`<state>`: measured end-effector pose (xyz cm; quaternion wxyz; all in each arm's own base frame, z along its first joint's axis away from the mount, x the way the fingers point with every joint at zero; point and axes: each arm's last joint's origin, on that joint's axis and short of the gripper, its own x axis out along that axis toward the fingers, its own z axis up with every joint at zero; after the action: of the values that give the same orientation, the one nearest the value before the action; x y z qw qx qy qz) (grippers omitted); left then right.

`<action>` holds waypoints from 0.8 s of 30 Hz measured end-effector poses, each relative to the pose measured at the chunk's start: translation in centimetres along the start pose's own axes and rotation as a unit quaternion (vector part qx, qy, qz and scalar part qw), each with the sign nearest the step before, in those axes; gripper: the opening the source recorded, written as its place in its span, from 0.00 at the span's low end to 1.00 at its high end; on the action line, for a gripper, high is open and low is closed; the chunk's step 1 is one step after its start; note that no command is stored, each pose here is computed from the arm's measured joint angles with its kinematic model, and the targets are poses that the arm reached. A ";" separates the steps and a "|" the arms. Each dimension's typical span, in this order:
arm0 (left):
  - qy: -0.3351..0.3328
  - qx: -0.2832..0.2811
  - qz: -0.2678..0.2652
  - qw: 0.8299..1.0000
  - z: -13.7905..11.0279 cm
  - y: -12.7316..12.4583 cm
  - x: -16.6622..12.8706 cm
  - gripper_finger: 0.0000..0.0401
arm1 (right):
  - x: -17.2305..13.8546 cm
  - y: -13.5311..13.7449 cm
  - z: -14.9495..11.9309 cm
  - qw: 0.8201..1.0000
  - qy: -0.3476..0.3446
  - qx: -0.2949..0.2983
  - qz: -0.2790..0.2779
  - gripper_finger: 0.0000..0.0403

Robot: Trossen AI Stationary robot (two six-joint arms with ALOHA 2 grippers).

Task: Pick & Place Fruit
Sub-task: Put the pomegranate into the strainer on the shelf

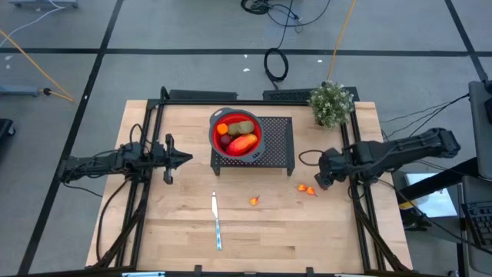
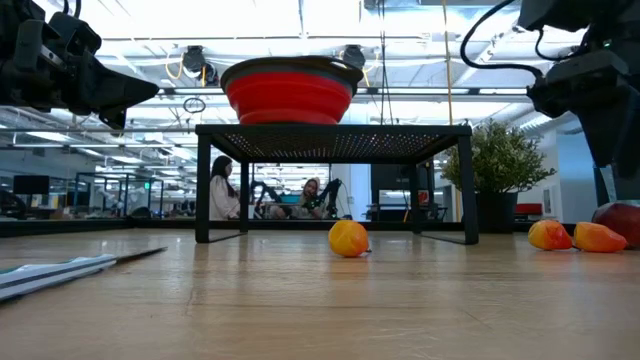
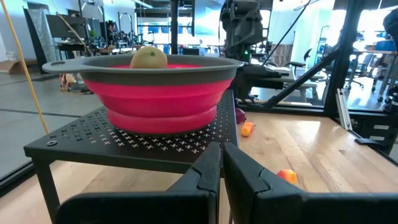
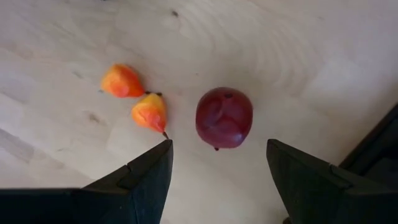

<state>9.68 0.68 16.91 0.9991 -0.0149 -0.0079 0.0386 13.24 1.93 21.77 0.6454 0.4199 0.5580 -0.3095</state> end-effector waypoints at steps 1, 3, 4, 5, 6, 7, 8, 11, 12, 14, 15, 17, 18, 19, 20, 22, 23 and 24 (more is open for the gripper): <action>0.000 0.000 0.000 1.000 0.0 0.0 0.0 0.05 | 0.1 0.1 -0.1 1.000 -0.003 -0.001 -0.005 0.62; 0.000 0.000 0.000 1.000 0.0 0.0 0.0 0.05 | 0.3 0.3 -0.3 1.000 -0.011 0.000 -0.014 0.62; 0.000 0.000 0.000 1.000 0.0 0.0 0.0 0.05 | 0.4 0.4 -0.4 1.000 -0.014 0.003 -0.019 0.62; 0.000 0.000 0.000 1.000 0.0 0.0 0.0 0.05 | 0.5 0.4 -0.5 1.000 -0.016 0.005 -0.023 0.62; 0.000 0.000 0.000 1.000 0.0 0.0 0.0 0.05 | 0.6 0.5 -0.5 0.999 -0.020 0.006 -0.027 0.62; 0.000 0.000 0.000 1.000 0.0 0.0 0.0 0.05 | 0.7 0.6 -0.5 0.999 -0.021 0.006 -0.030 0.62; 0.000 0.000 0.000 1.000 0.0 0.0 0.0 0.05 | 0.8 0.7 -0.6 0.999 -0.019 0.005 -0.035 0.62; 0.000 0.000 0.000 1.000 0.0 0.0 0.0 0.05 | 1.0 0.8 -0.7 0.999 -0.016 0.001 -0.044 0.62; 0.000 0.000 0.000 1.000 0.0 0.0 0.0 0.05 | 1.1 0.9 -0.7 0.999 -0.015 0.000 -0.046 0.62; 0.000 0.000 0.000 1.000 0.0 0.0 0.0 0.05 | 1.1 0.9 -0.7 0.999 -0.015 -0.003 -0.047 0.62; 0.000 0.000 0.000 1.000 0.0 0.0 0.0 0.05 | 1.1 0.9 -0.7 0.999 -0.015 -0.005 -0.047 0.62; 0.000 0.000 0.000 1.000 0.0 0.0 0.0 0.05 | 1.1 0.9 -0.7 0.999 -0.017 -0.007 -0.047 0.62; 0.000 0.000 0.000 1.000 0.0 0.0 0.0 0.05 | 1.1 0.9 -0.7 0.999 -0.017 -0.007 -0.047 0.62; 0.000 0.000 0.000 1.000 0.0 0.0 0.0 0.05 | 1.1 0.9 -0.7 0.999 -0.017 -0.007 -0.047 0.62; 0.000 0.000 0.000 1.000 0.0 0.0 0.0 0.05 | 1.1 0.9 -0.7 0.999 -0.017 -0.007 -0.047 0.62; 0.000 0.000 0.000 1.000 0.0 0.0 0.0 0.05 | 1.1 0.8 -0.7 0.999 -0.017 -0.008 -0.047 0.62; 0.000 0.000 0.000 1.000 0.0 0.0 0.0 0.05 | 1.1 0.9 -0.7 0.999 -0.017 -0.009 -0.047 0.62; 0.000 0.000 0.000 1.000 0.0 0.0 0.0 0.05 | 1.1 0.8 -0.7 0.999 -0.016 -0.013 -0.047 0.62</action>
<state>9.68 0.68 16.91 0.9991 -0.0149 -0.0079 0.0384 13.85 3.02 20.88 0.6447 0.3795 0.5706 -0.3386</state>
